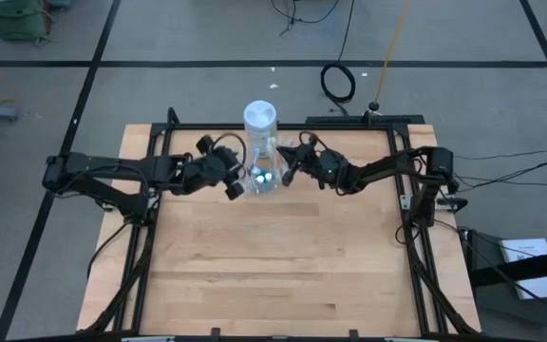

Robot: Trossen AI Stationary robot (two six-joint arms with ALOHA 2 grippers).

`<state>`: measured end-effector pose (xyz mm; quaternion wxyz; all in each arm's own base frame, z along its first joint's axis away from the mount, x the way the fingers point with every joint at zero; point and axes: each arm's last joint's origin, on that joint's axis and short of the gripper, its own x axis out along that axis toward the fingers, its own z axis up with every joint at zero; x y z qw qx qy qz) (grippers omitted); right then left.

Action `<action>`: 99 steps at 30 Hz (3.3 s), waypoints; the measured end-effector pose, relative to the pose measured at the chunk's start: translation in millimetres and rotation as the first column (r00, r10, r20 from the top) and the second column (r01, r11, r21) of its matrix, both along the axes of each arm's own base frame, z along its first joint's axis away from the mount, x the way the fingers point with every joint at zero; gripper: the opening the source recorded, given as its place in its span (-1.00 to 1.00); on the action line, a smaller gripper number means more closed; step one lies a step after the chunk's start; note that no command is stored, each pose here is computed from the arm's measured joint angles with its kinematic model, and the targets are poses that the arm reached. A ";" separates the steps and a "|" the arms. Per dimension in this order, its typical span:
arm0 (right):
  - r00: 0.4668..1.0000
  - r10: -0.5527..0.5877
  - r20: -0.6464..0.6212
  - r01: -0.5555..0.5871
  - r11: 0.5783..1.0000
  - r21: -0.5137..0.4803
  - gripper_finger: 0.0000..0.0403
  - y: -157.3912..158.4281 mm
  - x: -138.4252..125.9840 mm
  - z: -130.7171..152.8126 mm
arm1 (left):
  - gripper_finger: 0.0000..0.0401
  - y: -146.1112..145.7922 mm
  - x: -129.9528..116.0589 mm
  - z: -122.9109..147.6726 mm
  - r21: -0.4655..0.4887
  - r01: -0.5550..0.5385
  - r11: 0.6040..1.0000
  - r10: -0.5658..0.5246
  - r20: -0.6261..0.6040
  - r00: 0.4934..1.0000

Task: Pick & Place toothbrushing station
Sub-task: Put the orange toothbrush into the transparent organizer, then return to Home Position

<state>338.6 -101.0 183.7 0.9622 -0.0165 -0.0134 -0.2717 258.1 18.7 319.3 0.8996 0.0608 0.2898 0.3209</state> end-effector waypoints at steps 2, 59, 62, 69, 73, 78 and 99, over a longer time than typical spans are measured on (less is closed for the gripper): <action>1.000 0.004 -0.026 -0.004 1.000 0.001 -1.00 1.1 1.4 -5.5 | -0.21 -6.5 -2.2 -3.3 -0.056 0.013 0.998 -0.013 -0.008 1.000; 0.963 0.054 -0.264 -0.079 0.993 -0.086 -0.28 89.2 -79.4 75.0 | -0.21 -27.4 -81.4 32.8 -0.209 0.119 0.971 -0.099 0.101 0.990; 0.965 0.075 -0.253 -0.093 0.994 -0.059 -0.28 93.2 -99.6 90.1 | -0.21 -25.9 -96.5 43.4 -0.223 0.145 0.964 -0.104 0.182 0.978; 0.934 0.277 -0.225 -0.274 0.961 0.042 -0.28 103.0 -144.9 112.4 | -0.21 -22.7 -137.6 62.0 -0.160 0.224 0.961 -0.171 0.291 0.941; 0.935 0.315 -0.164 -0.305 0.948 0.087 -0.29 105.9 -160.6 121.0 | -0.21 -20.9 -151.7 68.0 -0.112 0.249 0.962 -0.202 0.325 0.924; 0.937 0.329 -0.120 -0.314 0.940 0.131 -0.29 107.4 -176.6 126.5 | -0.21 -18.9 -165.5 74.5 -0.058 0.279 0.958 -0.240 0.367 0.899; 0.935 0.339 0.104 -0.347 0.936 0.063 -0.29 101.5 -247.7 152.9 | -0.21 -13.2 -201.1 59.6 -0.014 0.292 0.956 -0.253 0.459 0.852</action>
